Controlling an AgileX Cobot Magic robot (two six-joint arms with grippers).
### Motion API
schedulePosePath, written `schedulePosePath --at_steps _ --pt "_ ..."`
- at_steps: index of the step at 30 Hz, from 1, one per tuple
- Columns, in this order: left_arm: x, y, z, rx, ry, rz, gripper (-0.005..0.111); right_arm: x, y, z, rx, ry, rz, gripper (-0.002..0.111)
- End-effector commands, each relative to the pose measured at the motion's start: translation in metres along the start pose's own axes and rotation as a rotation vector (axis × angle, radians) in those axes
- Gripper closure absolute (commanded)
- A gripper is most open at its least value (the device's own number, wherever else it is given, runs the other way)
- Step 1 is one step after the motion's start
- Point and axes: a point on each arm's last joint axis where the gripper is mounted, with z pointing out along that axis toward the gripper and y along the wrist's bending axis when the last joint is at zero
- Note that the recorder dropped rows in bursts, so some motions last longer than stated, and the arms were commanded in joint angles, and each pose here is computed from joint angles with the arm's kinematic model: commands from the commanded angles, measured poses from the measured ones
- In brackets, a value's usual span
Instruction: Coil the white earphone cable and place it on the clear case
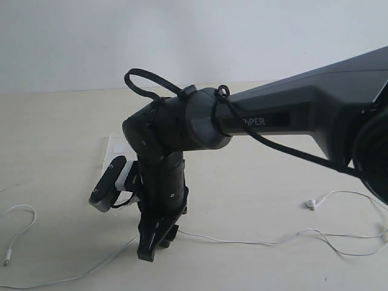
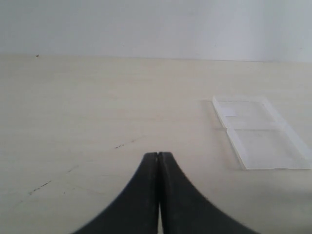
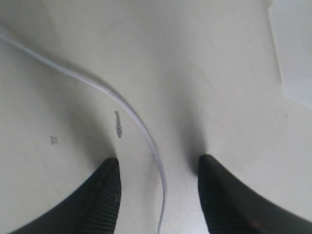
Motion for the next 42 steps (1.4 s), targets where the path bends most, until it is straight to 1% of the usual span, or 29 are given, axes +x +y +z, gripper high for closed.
schedulePosePath --at_steps 1,2,3,4,5,6,11,14,17,20,24,27,29,32,34,36,38,42 --pt "0.0 0.0 0.0 0.004 -0.007 0.006 0.107 0.003 -0.002 0.013 0.002 0.034 -0.018 0.063" --pt "0.0 0.0 0.0 0.004 -0.007 0.006 0.107 0.003 -0.002 0.013 -0.001 0.039 -0.018 0.067" --pt "0.0 0.0 0.0 0.004 -0.007 0.006 0.107 0.004 -0.002 0.015 -0.004 0.046 -0.018 0.081" --pt "0.0 0.0 0.0 0.004 -0.007 0.006 0.107 0.004 -0.002 0.016 -0.006 0.05 -0.018 0.088" --pt "0.0 0.0 0.0 0.004 -0.007 0.006 0.107 0.005 -0.001 0.019 -0.013 0.063 -0.017 0.1" --pt "0.0 0.0 0.0 0.004 -0.007 0.006 0.107 0.005 -0.001 0.02 -0.016 0.068 -0.017 0.108" --pt "0.0 0.0 0.0 0.004 -0.007 0.006 0.107 0.006 0.0 0.022 -0.026 0.084 -0.042 0.108" --pt "0.0 0.0 0.0 0.004 -0.007 0.006 0.107 0.005 -0.001 0.004 -0.007 0.051 -0.042 0.108" --pt "0.0 0.0 0.0 0.004 -0.007 0.006 0.107 0.006 -0.002 -0.029 0.021 -0.006 -0.04 0.108" --pt "0.0 0.0 0.0 0.004 -0.007 0.006 0.107 0.01 -0.002 -0.081 0.072 -0.107 -0.036 0.108" --pt "0.0 0.0 0.0 0.004 -0.007 0.006 0.107 0.024 0.003 -0.171 0.17 -0.32 -0.027 0.108" --pt "0.0 0.0 0.0 0.004 -0.007 0.006 0.107 0.041 0.009 -0.251 0.256 -0.527 -0.013 0.108" --pt "0.0 0.0 0.0 0.004 -0.007 0.006 0.107 0.057 0.015 -0.306 0.336 -0.699 -0.008 0.108" --pt "0.0 0.0 0.0 0.004 -0.007 0.006 0.107 0.079 0.024 -0.377 0.456 -0.952 -0.002 0.108" --pt "0.0 0.0 0.0 0.004 -0.007 0.006 0.107 0.095 0.03 -0.414 0.52 -1.085 0.001 0.108" --pt "0.0 0.0 0.0 0.004 -0.007 0.006 0.107 0.108 0.035 -0.444 0.57 -1.181 0.004 0.108" --pt "0.0 0.0 0.0 0.004 -0.007 0.006 0.107 0.117 0.038 -0.464 0.588 -1.251 0.025 0.108" --pt "0.0 0.0 0.0 0.004 -0.007 0.006 0.107 0.126 0.041 -0.48 0.592 -1.315 0.074 0.108"
